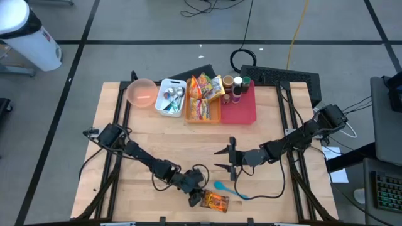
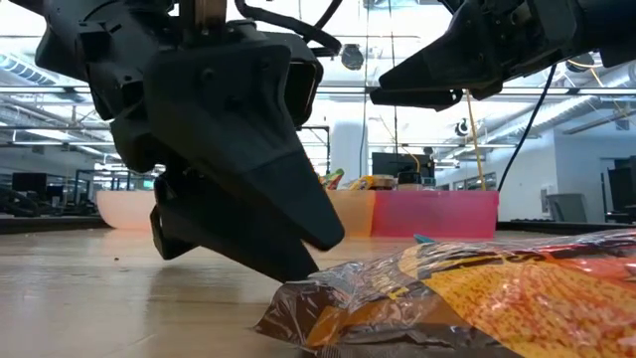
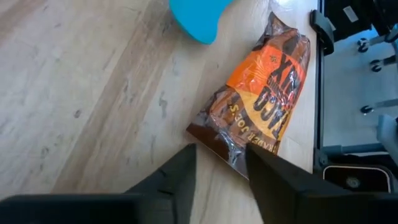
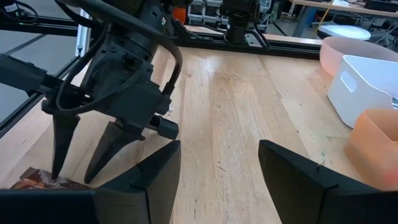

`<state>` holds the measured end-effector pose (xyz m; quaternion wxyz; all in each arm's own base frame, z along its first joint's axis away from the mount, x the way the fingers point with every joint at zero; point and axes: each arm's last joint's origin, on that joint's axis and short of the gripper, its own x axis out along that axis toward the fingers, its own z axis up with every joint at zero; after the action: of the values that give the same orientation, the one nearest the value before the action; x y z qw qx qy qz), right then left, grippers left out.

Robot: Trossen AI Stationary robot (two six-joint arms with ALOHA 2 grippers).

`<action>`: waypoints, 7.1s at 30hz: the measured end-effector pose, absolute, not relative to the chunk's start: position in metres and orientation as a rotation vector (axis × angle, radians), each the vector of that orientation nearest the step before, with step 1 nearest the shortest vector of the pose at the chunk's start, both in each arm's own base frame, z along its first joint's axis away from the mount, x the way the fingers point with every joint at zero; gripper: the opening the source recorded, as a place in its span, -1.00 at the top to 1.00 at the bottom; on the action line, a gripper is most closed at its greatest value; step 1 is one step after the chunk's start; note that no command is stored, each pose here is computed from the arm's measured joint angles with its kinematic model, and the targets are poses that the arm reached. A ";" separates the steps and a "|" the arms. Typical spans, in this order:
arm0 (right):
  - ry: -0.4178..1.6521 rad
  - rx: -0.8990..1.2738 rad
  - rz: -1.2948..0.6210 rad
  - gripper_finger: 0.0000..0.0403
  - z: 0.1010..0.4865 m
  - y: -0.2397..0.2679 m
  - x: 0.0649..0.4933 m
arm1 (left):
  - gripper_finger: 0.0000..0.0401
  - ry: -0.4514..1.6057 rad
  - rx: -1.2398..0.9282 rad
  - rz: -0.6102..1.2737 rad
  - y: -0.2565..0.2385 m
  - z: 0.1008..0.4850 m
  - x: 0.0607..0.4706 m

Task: Pick & Place Food Item
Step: Put the orange seasoning pack into the red bin

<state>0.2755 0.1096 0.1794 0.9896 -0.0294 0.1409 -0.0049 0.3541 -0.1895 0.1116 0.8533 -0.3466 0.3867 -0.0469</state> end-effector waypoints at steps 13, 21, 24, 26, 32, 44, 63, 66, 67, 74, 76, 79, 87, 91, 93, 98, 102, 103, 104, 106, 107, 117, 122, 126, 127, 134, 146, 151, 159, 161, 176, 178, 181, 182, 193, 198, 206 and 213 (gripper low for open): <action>0.282 -0.058 -0.009 -0.04 0.180 0.110 0.276 | -0.21 0.814 -0.839 -0.183 -0.196 0.103 0.360; 0.282 -0.058 -0.009 -0.04 0.180 0.110 0.276 | -0.21 0.809 -0.849 -0.185 -0.195 0.103 0.361; 0.284 -0.056 -0.010 -0.04 0.179 0.110 0.276 | -0.21 0.821 -0.844 -0.179 -0.195 0.102 0.360; 0.302 -0.057 -0.009 -0.04 0.178 0.110 0.275 | -0.21 0.830 -0.846 -0.187 -0.195 0.102 0.360; 0.372 -0.068 -0.012 -0.04 0.171 0.109 0.272 | -0.21 0.856 -0.885 -0.187 -0.199 0.101 0.357; 0.514 -0.223 0.213 -0.04 0.164 0.140 0.247 | -0.21 0.901 -0.931 -0.170 -0.211 0.098 0.349; 0.501 -0.409 0.289 -0.04 0.157 0.242 0.219 | -0.21 0.888 -0.964 -0.140 -0.211 0.099 0.349; 0.546 -0.454 0.294 -0.04 0.143 0.251 0.222 | -0.21 0.888 -0.964 -0.141 -0.211 0.099 0.349; 0.559 -0.464 0.296 -0.04 0.140 0.253 0.222 | -0.21 0.888 -0.964 -0.141 -0.211 0.099 0.349; 0.582 -0.499 0.329 -0.04 0.125 0.267 0.218 | -0.21 0.895 -0.982 -0.160 -0.215 0.100 0.347; 0.593 -0.500 0.343 -0.04 0.122 0.267 0.217 | -0.21 0.895 -0.992 -0.158 -0.215 0.100 0.347; 0.599 -0.497 0.349 -0.04 0.118 0.268 0.218 | -0.21 0.892 -0.993 -0.153 -0.215 0.100 0.347; 0.563 -0.499 0.320 -0.04 0.102 0.265 0.235 | -0.21 0.872 -0.989 -0.130 -0.215 0.100 0.348; 0.535 -0.503 0.313 -0.04 0.100 0.263 0.242 | -0.21 0.869 -0.985 -0.129 -0.214 0.100 0.348; 0.533 -0.503 0.299 -0.04 0.100 0.261 0.243 | -0.21 0.869 -0.984 -0.129 -0.215 0.100 0.347; 0.526 -0.510 0.260 -0.04 0.100 0.260 0.244 | -0.21 0.918 -0.982 -0.058 -0.216 0.094 0.342; 0.526 -0.503 0.258 -0.04 0.101 0.260 0.244 | -0.21 0.923 -0.959 -0.037 -0.216 0.093 0.340; 0.526 -0.502 0.258 -0.04 0.101 0.260 0.244 | -0.21 0.921 -0.956 -0.043 -0.216 0.093 0.340; 0.526 -0.499 0.257 -0.04 0.101 0.260 0.244 | -0.21 0.916 -0.957 -0.048 -0.217 0.093 0.340; 0.527 -0.490 0.255 -0.04 0.101 0.260 0.244 | -0.21 0.915 -0.960 -0.049 -0.216 0.094 0.341; 0.527 -0.489 0.254 -0.04 0.101 0.260 0.244 | -0.21 0.921 -0.960 -0.043 -0.216 0.093 0.340; 0.527 -0.490 0.255 -0.04 0.101 0.260 0.244 | -0.21 0.962 -0.953 0.029 -0.213 0.089 0.337; 0.495 -0.507 0.234 -0.04 0.103 0.261 0.245 | -0.21 0.950 -0.961 0.035 -0.213 0.090 0.338; 0.455 -0.514 0.233 -0.04 0.107 0.260 0.251 | -0.21 0.942 -0.962 0.042 -0.213 0.090 0.338; 0.451 -0.514 0.229 -0.04 0.107 0.258 0.253 | -0.21 0.940 -0.961 0.044 -0.213 0.090 0.338; 0.459 -0.514 0.217 -0.04 0.107 0.253 0.258 | -0.21 0.932 -0.957 0.030 -0.213 0.090 0.338; 0.519 -0.469 0.202 -0.04 0.102 0.253 0.252 | -0.21 0.985 -0.948 0.034 -0.211 0.090 0.337; 0.562 -0.449 0.197 -0.04 0.098 0.255 0.245 | -0.21 1.010 -0.951 0.044 -0.211 0.089 0.335; 0.557 -0.452 0.183 -0.04 0.098 0.257 0.242 | -0.17 1.043 -0.946 0.020 -0.210 0.089 0.334; 0.544 -0.459 0.189 -0.04 0.099 0.258 0.242 | -0.09 1.055 -0.939 0.023 -0.209 0.090 0.334; 0.459 -0.478 0.215 -0.04 0.106 0.262 0.246 | 0.49 1.083 -0.849 0.059 -0.208 0.094 0.325; 0.454 -0.484 0.216 -0.04 0.107 0.262 0.247 | 0.49 1.074 -0.847 0.054 -0.209 0.092 0.326; 0.456 -0.484 0.212 -0.04 0.107 0.261 0.248 | 0.49 1.056 -0.834 0.054 -0.209 0.092 0.326; 0.456 -0.480 0.210 -0.04 0.107 0.260 0.249 | 0.49 1.054 -0.831 0.054 -0.209 0.092 0.326; 0.433 -0.491 0.202 -0.04 0.109 0.257 0.255 | 0.49 0.994 -0.811 0.030 -0.210 0.093 0.330; 0.441 -0.492 0.203 -0.04 0.108 0.257 0.255 | 0.42 0.986 -0.799 0.023 -0.210 0.094 0.330; 0.471 -0.464 0.216 -0.04 0.106 0.256 0.253 | 0.12 0.989 -0.784 -0.002 -0.211 0.095 0.331; 0.466 -0.462 0.218 -0.04 0.107 0.257 0.253 | -0.07 0.997 -0.791 -0.008 -0.212 0.095 0.330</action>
<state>0.2533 0.2568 0.1065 0.9409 -0.2263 0.2283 0.1070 0.3303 -0.2124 0.0946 0.8042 -0.3692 0.4657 -0.0038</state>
